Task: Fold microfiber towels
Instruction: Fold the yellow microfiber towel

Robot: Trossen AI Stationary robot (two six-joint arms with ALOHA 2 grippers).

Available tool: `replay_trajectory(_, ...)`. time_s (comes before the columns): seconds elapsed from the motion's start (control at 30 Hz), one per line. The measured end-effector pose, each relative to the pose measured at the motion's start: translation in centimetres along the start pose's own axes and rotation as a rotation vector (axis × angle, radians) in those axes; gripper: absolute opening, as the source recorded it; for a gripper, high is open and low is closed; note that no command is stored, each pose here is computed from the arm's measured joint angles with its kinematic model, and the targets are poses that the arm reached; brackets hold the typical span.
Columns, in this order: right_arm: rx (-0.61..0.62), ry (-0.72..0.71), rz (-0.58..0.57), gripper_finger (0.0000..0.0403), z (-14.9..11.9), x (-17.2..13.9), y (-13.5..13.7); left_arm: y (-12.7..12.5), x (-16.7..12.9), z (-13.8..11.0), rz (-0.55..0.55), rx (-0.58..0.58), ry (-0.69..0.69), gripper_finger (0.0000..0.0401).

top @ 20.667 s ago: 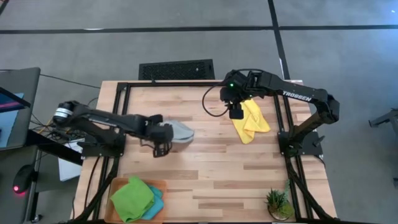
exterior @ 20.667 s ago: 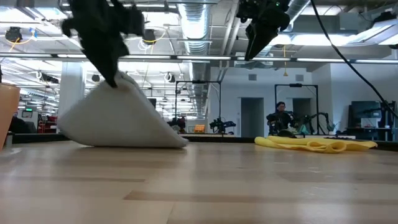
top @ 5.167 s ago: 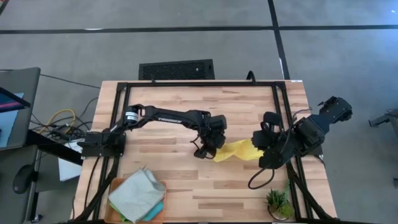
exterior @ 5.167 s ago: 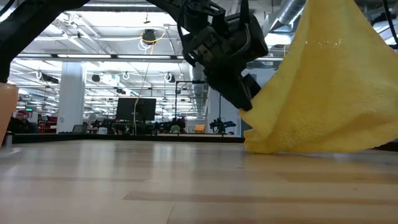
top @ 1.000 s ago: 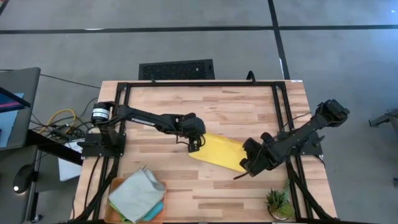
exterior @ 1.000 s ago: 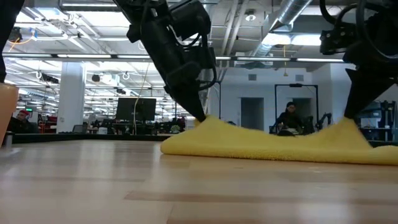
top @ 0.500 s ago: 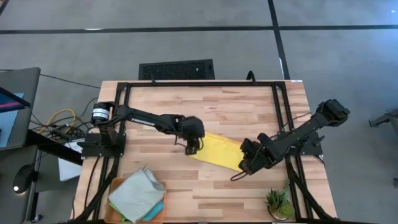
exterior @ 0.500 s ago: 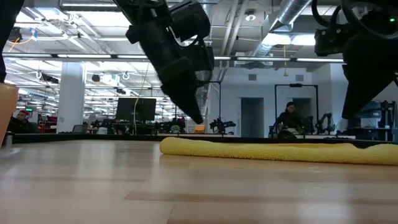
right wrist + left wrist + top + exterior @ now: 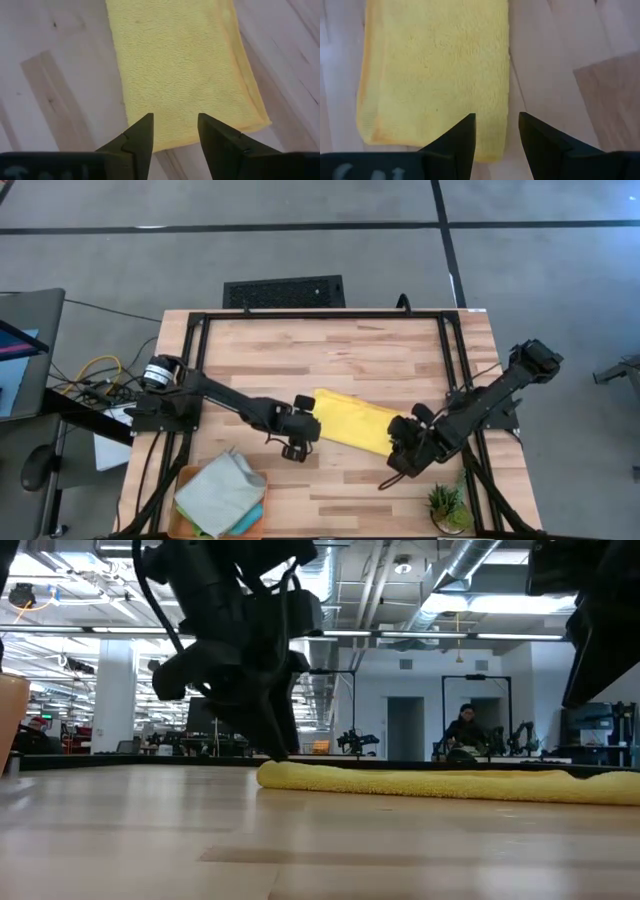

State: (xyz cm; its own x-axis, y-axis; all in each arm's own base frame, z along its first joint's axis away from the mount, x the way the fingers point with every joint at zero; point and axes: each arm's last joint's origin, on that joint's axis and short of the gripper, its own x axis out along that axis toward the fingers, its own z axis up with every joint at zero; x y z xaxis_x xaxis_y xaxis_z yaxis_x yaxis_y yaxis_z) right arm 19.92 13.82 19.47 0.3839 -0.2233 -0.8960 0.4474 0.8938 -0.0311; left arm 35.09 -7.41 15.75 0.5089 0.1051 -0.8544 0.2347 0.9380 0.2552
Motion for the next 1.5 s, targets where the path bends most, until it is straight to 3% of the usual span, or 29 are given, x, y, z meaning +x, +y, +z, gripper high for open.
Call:
replay_trajectory(0.5, 0.009, -0.014, 0.028, 0.0177, 0.0, -0.1, 0.3, -0.6, 1.3, -2.1, 0.076, -0.022, -0.016, 0.0142)
replay_trajectory(0.83, 0.009, -0.014, 0.028, 0.0176, 0.0, -0.1, 0.3, 0.2, 1.8, -3.0, 0.056, -0.036, 0.000, 0.0140)
replay_trajectory(0.93, 0.006, -0.013, 0.028, 0.0177, 0.0, -0.1, 0.3, 0.3, 1.9, -2.9, 0.072, -0.036, -0.005, 0.0118)
replay_trajectory(1.07, -0.013, -0.012, 0.032, 0.0178, -0.1, -0.1, 0.4, 0.5, 1.9, -2.8, 0.084, -0.043, -0.022, 0.0050)
replay_trajectory(1.17, -0.034, -0.011, 0.033, 0.0177, -0.2, -0.2, 0.4, 0.7, 1.5, -1.9, 0.085, -0.040, -0.040, 0.0009)
replay_trajectory(1.5, -0.116, -0.016, -0.029, 0.0178, 0.3, -3.5, 0.9, 2.2, -1.3, 4.1, 0.036, 0.142, -0.253, 0.0002)
